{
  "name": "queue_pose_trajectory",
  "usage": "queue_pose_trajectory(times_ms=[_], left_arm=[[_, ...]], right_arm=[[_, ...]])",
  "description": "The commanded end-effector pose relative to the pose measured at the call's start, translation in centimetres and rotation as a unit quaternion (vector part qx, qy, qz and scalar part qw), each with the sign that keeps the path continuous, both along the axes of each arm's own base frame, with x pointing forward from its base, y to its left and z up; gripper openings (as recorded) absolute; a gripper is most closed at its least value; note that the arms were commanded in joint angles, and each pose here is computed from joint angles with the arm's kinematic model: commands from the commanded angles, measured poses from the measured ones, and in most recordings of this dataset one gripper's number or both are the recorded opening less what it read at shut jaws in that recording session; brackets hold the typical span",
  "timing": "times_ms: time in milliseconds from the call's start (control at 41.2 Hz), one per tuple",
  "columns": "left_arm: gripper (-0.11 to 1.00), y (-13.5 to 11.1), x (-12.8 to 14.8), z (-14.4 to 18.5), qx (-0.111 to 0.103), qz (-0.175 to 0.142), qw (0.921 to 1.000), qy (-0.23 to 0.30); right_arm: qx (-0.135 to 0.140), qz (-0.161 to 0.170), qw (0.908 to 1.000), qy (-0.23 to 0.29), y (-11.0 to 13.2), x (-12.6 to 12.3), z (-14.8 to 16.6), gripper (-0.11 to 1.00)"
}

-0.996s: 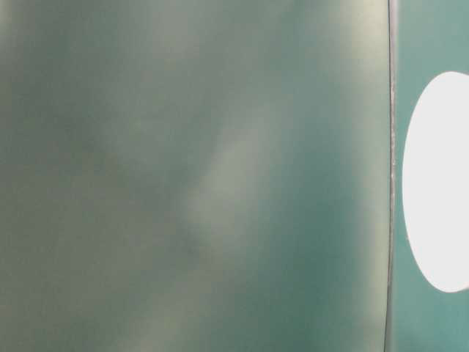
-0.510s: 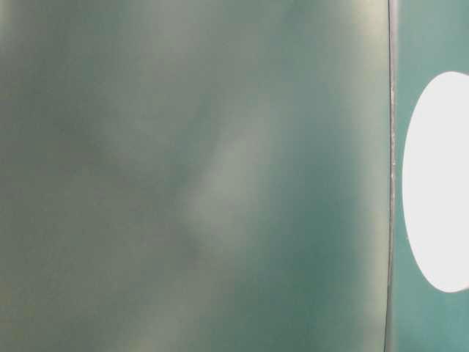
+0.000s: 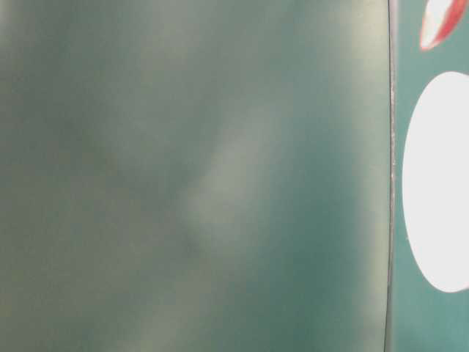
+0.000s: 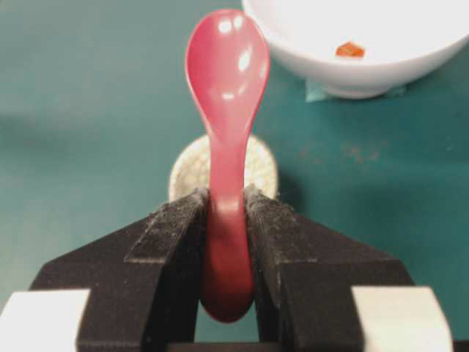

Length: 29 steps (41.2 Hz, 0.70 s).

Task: Grip the spoon and scoop the red block from the bowl with right arm.
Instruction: 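Lift the pink spoon off the rest and carry it toward the bowl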

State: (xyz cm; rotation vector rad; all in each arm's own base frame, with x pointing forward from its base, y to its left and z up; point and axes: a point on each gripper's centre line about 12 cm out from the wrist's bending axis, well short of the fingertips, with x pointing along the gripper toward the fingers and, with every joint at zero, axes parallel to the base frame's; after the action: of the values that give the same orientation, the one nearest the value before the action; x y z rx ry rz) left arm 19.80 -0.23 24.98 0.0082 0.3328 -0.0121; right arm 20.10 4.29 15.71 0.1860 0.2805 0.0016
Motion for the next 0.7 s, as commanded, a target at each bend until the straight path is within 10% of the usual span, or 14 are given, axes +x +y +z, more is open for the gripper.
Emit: queue_pose_trajectory(times_ms=[0, 680], left_arm=[[0.0, 0.1, 0.4, 1.1, 0.003, 0.001, 0.9999, -0.013], [0.0, 0.6, 0.3, 0.8, 0.002, 0.015, 0.9999, -0.002]], right_arm=[[0.005, -0.004, 1.0, -0.007, -0.4, 0.7, 1.7, 0.24], [0.029, -0.032, 0.9983, 0.038, -5.3, 1.6, 9.1, 0.24]])
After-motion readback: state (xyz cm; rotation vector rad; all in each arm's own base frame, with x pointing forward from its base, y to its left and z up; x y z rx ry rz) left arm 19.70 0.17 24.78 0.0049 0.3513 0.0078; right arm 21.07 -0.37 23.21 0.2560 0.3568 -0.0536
